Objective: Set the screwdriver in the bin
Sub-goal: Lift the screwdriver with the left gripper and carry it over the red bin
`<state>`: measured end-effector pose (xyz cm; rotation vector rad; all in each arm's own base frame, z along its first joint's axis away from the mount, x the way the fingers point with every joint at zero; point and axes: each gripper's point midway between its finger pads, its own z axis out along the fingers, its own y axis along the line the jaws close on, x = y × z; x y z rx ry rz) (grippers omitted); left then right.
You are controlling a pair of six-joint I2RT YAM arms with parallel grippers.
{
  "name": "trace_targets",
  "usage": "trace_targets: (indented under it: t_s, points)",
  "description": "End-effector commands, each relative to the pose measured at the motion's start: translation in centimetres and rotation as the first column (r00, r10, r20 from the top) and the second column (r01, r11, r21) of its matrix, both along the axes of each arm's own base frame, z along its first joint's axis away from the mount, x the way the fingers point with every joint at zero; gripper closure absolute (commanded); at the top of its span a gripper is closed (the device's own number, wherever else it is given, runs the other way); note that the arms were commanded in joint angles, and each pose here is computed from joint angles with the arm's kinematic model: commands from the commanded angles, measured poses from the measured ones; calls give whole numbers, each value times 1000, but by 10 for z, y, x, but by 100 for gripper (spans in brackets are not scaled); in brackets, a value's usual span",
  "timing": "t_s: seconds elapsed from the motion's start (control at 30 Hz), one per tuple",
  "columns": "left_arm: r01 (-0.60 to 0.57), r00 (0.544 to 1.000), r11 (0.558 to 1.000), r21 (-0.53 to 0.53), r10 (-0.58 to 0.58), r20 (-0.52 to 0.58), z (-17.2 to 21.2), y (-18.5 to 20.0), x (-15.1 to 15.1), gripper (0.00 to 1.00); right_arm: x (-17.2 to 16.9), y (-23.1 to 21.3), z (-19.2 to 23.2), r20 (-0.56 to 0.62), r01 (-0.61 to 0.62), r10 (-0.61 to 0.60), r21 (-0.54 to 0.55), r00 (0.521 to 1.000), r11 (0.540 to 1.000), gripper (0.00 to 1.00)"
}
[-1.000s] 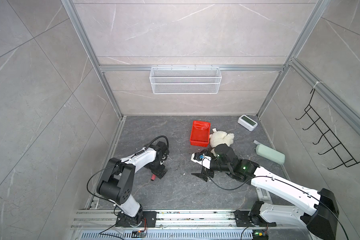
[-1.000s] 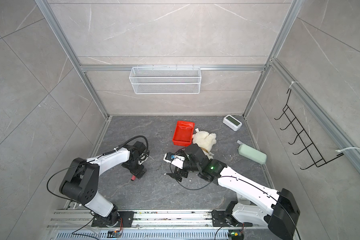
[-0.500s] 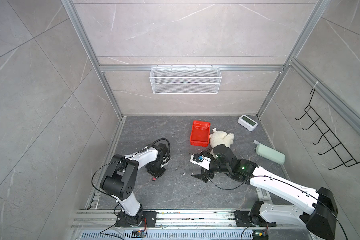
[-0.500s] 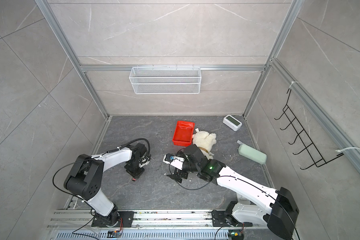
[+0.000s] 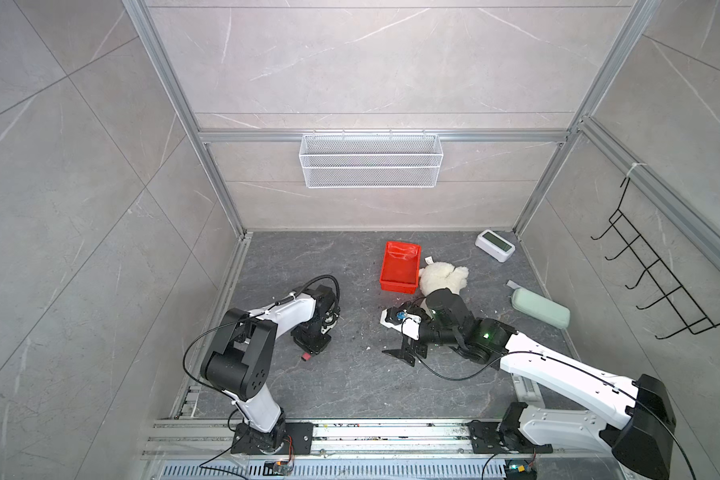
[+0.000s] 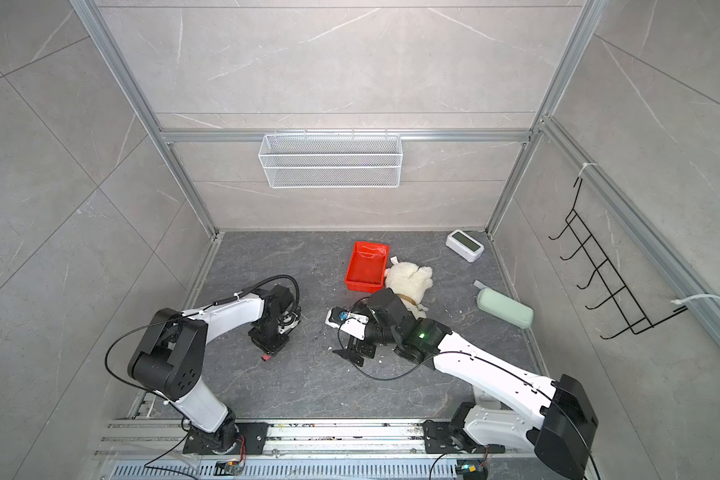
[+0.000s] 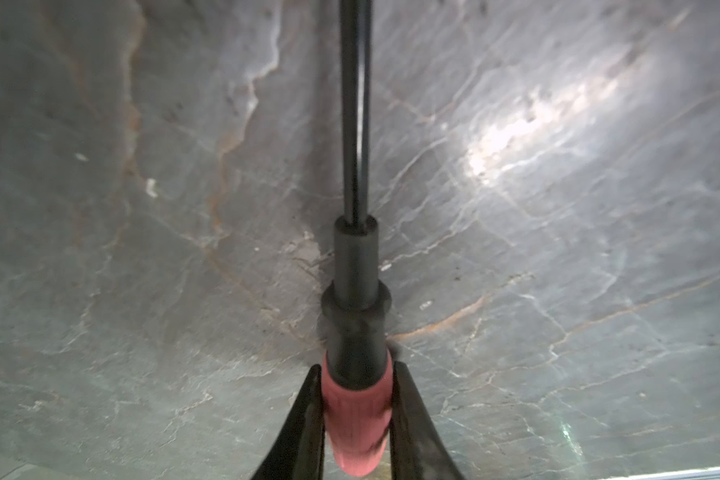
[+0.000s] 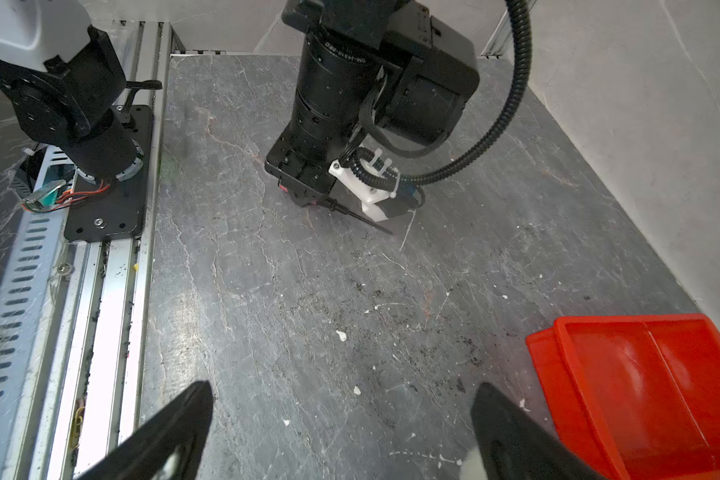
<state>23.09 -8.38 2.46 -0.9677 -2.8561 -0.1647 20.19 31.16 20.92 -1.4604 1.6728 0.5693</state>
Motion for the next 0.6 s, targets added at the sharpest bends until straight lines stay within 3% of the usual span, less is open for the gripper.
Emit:
trace_targets:
  t_s: [0.0,0.57]
  points:
    - [-20,1000,1000,-16,20,24,17,-7,12,95,-3,5,15,-2,-10,10,39,1000,999,1]
    - [62,975,988,-139,-30,221,99,-69,89,96,24,-30,44,123,207,-223,132,967,969,1]
